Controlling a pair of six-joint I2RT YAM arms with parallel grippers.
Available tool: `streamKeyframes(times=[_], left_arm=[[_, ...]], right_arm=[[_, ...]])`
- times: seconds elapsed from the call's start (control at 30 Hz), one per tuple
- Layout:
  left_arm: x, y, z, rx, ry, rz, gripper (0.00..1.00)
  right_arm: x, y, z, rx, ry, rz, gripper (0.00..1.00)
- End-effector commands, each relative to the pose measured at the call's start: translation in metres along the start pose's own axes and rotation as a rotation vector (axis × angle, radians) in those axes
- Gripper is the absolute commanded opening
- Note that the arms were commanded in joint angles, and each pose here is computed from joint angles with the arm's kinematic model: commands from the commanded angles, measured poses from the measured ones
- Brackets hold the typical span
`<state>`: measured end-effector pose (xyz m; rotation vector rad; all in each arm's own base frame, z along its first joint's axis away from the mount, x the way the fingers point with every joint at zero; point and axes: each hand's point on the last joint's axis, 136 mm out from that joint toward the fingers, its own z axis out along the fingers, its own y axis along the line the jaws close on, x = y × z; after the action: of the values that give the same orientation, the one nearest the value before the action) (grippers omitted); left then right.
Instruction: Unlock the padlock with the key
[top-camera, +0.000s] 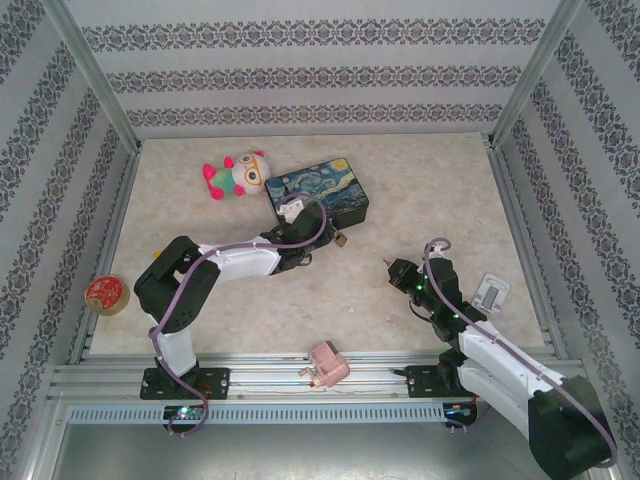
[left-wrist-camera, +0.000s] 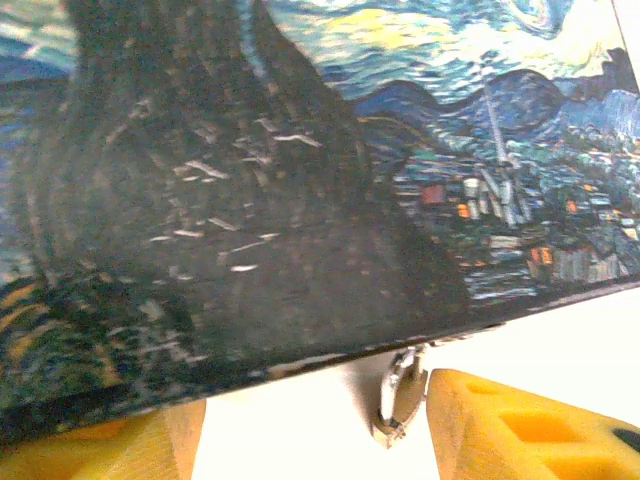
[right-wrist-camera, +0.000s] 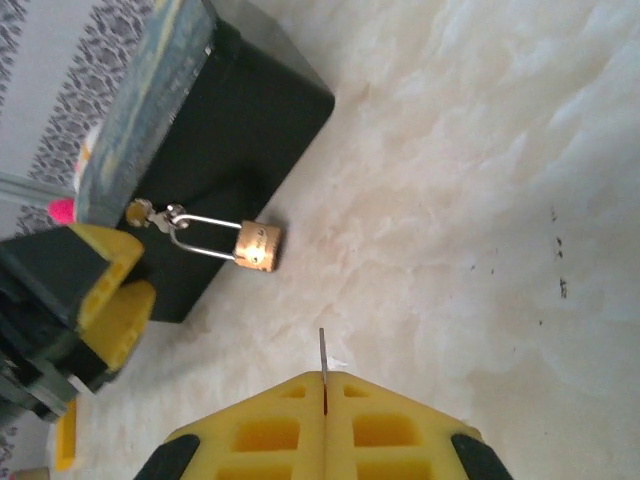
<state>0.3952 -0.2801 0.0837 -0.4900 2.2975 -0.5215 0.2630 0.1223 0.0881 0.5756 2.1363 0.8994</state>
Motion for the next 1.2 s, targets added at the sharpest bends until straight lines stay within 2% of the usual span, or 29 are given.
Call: streamKeyframes(times=[0.0, 0.17, 0.27, 0.43, 0.57, 0.6, 0.63, 0.77, 0.9, 1.17], left_arm=[[-0.001, -0.01, -0.009, -0.034, 0.019, 0.076, 0.6], [0.027, -0.036, 0.001, -0.041, 0.076, 0.084, 0.63], [0.036, -0.047, 0.006, -0.101, 0.079, 0.117, 0.62], [0.038, -0.031, 0.009, -0.268, 0.048, 0.037, 0.62], [0.038, -0.028, 0.01, -0.313, 0.011, 0.015, 0.66], [0.038, -0.03, 0.011, -0.313, 0.003, 0.019, 0.9], [0.038, -0.031, 0.013, -0.315, -0.005, 0.024, 0.99], [0.035, -0.033, 0.019, -0.33, -0.035, 0.044, 0.99], [0.024, -0.027, 0.021, -0.405, -0.095, 0.079, 1.0], [0.017, -0.021, 0.028, -0.498, -0.14, 0.129, 0.94]], right_arm=[[-0.004, 0.02, 0.007, -0.06, 0.029, -0.041, 0.0], [-0.009, 0.019, 0.013, -0.048, 0.045, -0.051, 0.0], [-0.017, 0.01, 0.012, -0.031, 0.035, -0.014, 0.0], [-0.029, -0.009, 0.005, -0.011, 0.022, 0.047, 0.0], [-0.034, -0.014, 0.001, -0.013, 0.019, 0.056, 0.0], [-0.034, -0.015, 0.001, -0.012, 0.021, 0.056, 0.0], [-0.035, -0.015, 0.002, -0.012, 0.022, 0.058, 0.0], [-0.036, -0.015, 0.003, -0.015, 0.024, 0.055, 0.0], [-0.038, -0.015, 0.004, -0.017, 0.02, 0.054, 0.0], [-0.042, -0.014, 0.004, -0.018, 0.012, 0.058, 0.0]])
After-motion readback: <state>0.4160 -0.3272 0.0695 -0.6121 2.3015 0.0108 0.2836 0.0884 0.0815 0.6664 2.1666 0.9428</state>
